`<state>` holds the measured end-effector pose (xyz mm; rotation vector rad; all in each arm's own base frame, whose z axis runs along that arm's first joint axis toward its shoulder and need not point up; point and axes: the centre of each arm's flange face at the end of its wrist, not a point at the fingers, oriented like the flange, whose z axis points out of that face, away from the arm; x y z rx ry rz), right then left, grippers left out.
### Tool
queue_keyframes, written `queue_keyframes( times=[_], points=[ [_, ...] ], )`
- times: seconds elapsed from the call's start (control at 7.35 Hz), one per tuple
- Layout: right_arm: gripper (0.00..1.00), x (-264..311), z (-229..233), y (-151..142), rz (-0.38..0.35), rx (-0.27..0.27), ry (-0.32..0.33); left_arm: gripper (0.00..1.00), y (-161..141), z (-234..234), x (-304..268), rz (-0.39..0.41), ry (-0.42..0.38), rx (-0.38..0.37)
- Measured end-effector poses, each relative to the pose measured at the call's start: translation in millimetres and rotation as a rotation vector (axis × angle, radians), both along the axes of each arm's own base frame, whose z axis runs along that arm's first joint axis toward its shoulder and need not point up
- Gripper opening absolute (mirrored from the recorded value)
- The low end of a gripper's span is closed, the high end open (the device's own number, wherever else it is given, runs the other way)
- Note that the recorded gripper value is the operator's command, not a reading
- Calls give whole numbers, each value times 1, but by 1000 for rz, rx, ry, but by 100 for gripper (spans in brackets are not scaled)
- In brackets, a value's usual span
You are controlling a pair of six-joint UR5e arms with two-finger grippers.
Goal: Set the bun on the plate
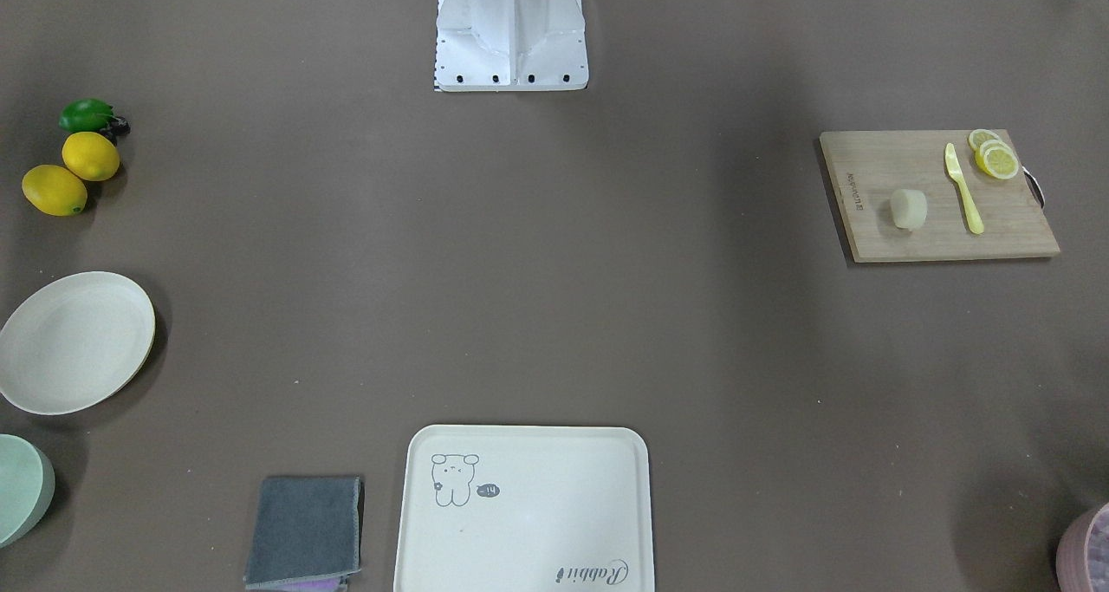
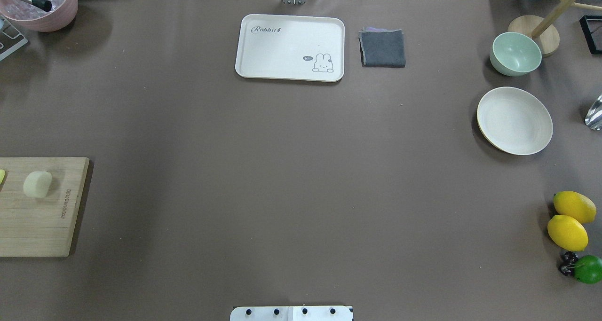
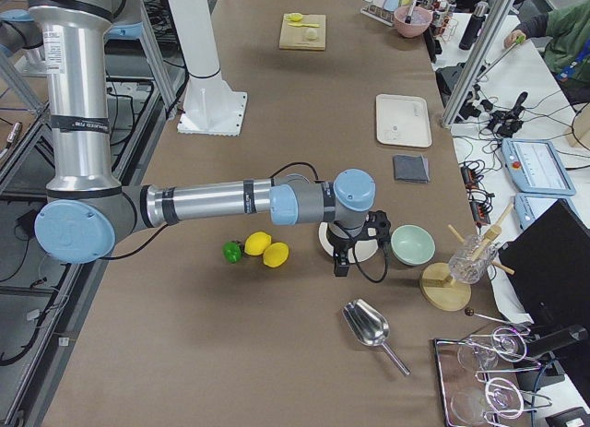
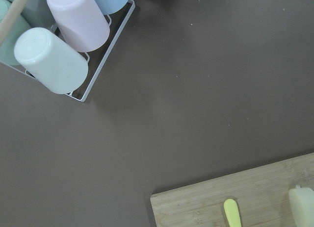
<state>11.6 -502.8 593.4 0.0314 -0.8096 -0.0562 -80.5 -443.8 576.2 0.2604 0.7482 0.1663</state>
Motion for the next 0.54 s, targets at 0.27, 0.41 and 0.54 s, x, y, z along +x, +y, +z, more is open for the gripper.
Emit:
queue_keyframes(
  times=[0.27, 0.41, 0.54],
  points=[
    [100, 0, 1, 1, 0, -3, -1, 98, 2, 0, 0, 1, 0, -1],
    [100, 1, 3, 3, 1, -6, -1, 98, 2, 0, 1, 1, 0, -1],
    [100, 1, 3, 2, 0, -5, 0, 98, 2, 0, 1, 1, 1, -1]
  ],
)
